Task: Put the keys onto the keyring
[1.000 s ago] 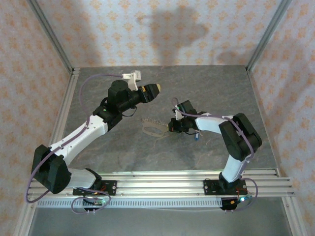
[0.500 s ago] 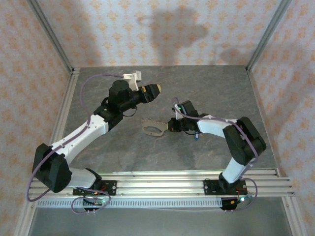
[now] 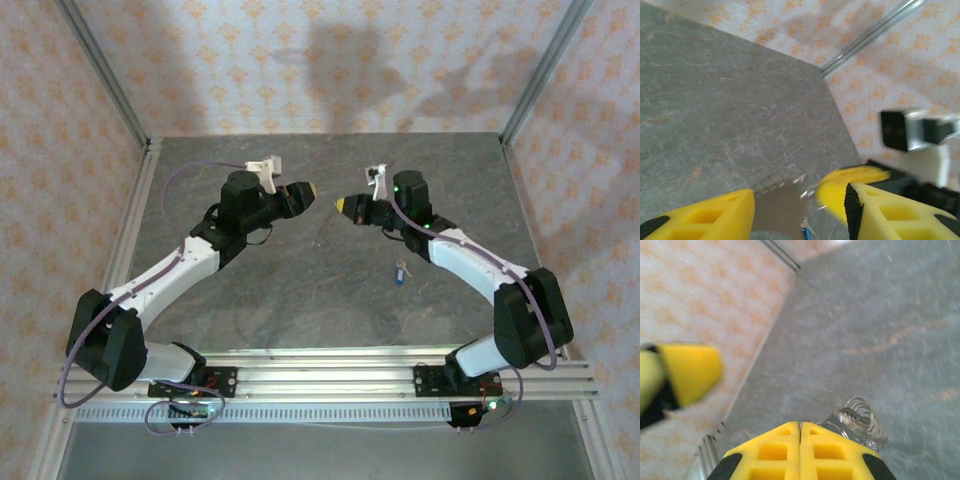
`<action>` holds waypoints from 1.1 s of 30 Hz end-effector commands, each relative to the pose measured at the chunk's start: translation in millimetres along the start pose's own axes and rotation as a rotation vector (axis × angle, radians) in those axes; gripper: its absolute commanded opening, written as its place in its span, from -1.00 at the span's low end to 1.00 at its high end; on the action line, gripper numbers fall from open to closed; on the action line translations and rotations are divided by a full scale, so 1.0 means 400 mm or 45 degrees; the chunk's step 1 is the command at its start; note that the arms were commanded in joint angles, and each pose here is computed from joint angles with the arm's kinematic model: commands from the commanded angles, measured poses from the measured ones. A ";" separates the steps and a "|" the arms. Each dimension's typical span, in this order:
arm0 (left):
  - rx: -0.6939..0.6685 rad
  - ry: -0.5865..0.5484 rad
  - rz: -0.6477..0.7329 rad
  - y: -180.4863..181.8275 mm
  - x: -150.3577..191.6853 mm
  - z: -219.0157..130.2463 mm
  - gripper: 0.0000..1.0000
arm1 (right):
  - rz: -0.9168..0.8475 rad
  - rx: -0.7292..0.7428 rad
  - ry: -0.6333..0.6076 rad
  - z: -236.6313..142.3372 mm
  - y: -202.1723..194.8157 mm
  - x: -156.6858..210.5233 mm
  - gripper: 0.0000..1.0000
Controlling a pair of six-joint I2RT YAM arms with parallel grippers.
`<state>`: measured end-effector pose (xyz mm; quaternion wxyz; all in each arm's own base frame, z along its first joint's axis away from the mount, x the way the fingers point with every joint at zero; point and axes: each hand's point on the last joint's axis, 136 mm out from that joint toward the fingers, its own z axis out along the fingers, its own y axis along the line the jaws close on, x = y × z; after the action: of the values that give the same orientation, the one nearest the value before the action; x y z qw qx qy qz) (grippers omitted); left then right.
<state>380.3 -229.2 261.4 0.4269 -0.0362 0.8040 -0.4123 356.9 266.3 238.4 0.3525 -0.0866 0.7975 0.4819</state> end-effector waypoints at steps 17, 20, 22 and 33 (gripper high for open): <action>0.017 -0.075 0.029 -0.012 -0.047 -0.029 0.00 | 0.056 -0.208 0.037 0.049 0.057 -0.031 -1.00; -0.012 -0.106 0.029 -0.003 -0.057 -0.048 0.01 | 0.066 -0.225 0.087 0.098 0.056 -0.006 -1.00; -0.028 -0.120 0.029 0.001 -0.063 -0.056 0.02 | 0.067 -0.252 0.113 0.126 0.069 0.006 -1.00; -0.048 -0.126 0.015 0.009 -0.065 -0.063 0.03 | 0.065 -0.009 0.356 0.161 -0.095 0.248 -1.00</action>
<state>381.4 -207.0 287.3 0.4647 -0.0536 0.7862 -0.4037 343.3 331.7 173.6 0.2417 -0.1271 0.8102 0.5186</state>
